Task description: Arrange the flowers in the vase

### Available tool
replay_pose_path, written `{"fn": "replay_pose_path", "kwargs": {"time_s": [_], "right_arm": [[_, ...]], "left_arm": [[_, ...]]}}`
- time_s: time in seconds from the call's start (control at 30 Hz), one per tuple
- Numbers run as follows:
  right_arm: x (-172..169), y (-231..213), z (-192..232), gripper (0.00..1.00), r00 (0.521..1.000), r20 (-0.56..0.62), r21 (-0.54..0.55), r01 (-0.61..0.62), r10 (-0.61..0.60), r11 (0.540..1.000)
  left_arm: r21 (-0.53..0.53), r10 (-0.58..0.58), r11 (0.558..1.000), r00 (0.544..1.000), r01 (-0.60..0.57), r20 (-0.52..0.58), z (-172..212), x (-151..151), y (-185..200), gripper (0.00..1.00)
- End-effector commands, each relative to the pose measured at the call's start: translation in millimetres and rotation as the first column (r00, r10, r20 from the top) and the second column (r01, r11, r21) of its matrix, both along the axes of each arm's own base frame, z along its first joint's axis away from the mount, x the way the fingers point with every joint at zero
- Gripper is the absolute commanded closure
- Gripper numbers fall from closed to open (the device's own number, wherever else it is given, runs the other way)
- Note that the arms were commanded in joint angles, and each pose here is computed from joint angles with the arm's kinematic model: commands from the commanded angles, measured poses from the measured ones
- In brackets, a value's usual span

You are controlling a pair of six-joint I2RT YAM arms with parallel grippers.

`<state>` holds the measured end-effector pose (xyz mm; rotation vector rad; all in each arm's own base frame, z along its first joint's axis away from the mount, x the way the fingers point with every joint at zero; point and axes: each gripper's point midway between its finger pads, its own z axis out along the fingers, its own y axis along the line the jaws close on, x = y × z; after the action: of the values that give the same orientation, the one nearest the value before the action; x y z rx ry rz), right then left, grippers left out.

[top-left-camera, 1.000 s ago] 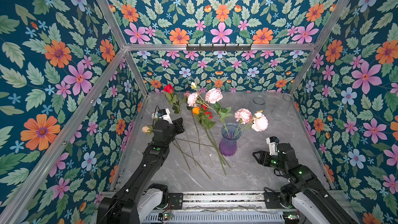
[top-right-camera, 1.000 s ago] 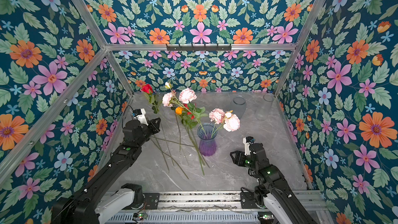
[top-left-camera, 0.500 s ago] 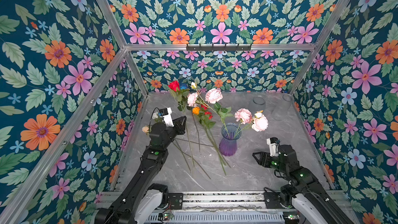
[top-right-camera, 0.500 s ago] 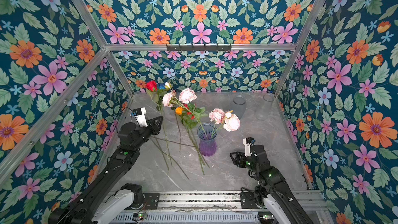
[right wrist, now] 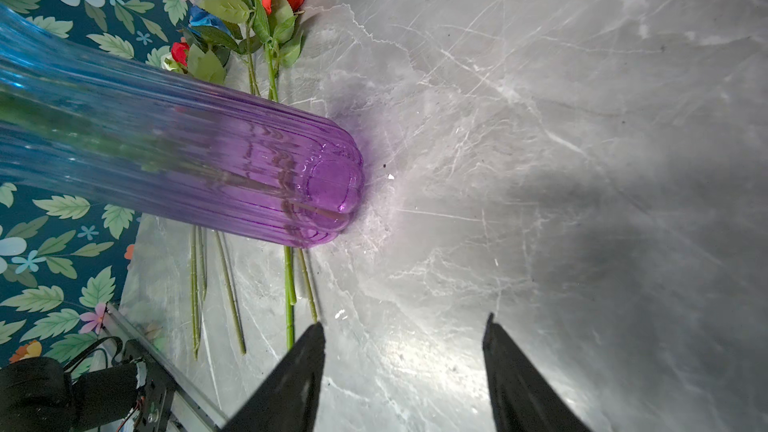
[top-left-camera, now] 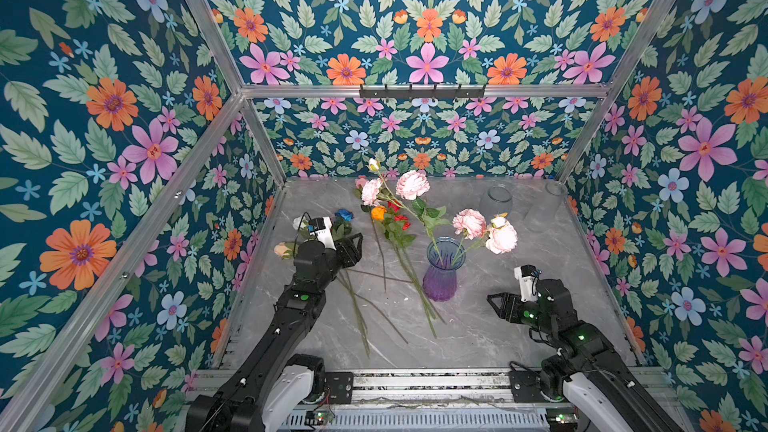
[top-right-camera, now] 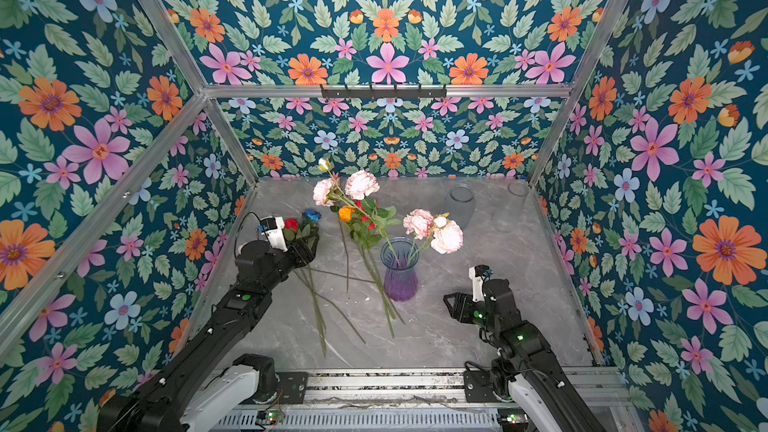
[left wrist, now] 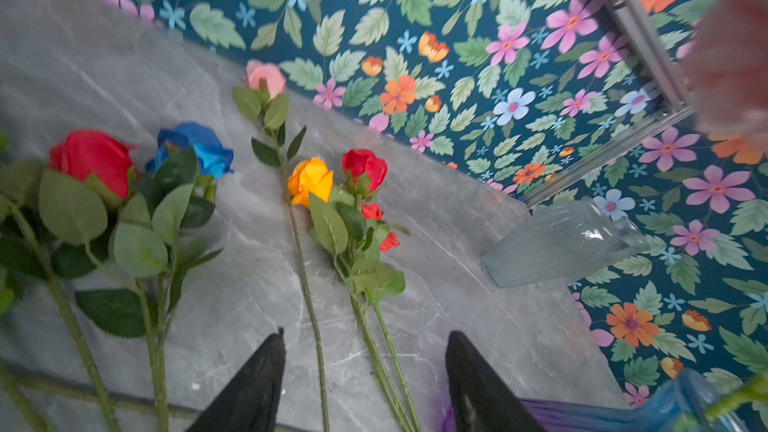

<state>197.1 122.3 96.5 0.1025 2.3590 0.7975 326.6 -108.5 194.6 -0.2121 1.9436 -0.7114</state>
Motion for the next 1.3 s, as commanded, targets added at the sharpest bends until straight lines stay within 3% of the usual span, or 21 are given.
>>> {"fn": "replay_pose_path", "kwargs": {"time_s": [0.0,0.27,0.47,0.83,1.27], "right_arm": [[2.2,-0.2,3.5,0.38,1.000,0.013,0.002,0.006,-0.006,1.000],[2.2,0.5,3.6,0.38,1.000,0.013,0.005,0.002,-0.002,1.000],[2.4,0.3,3.2,0.38,1.000,0.011,0.004,0.004,-0.004,1.000],[3.4,0.6,2.3,0.38,1.000,0.005,0.000,0.003,-0.003,1.000],[3.7,0.8,1.8,0.38,1.000,0.002,-0.002,0.002,-0.002,1.000]], "left_arm": [[-0.008,0.038,0.999,0.996,-0.038,-0.082,-24.8,0.3,4.4,0.43],[0.085,0.148,0.988,0.926,-0.126,-0.347,-109.9,-11.0,22.4,0.66],[0.104,0.148,0.988,0.891,-0.114,-0.430,-137.8,-11.9,20.6,0.71],[0.169,0.206,0.976,0.856,-0.140,-0.474,-156.8,-14.3,30.9,0.66],[0.252,0.279,0.950,0.863,-0.185,-0.421,-135.1,-10.7,47.3,0.66]]}}
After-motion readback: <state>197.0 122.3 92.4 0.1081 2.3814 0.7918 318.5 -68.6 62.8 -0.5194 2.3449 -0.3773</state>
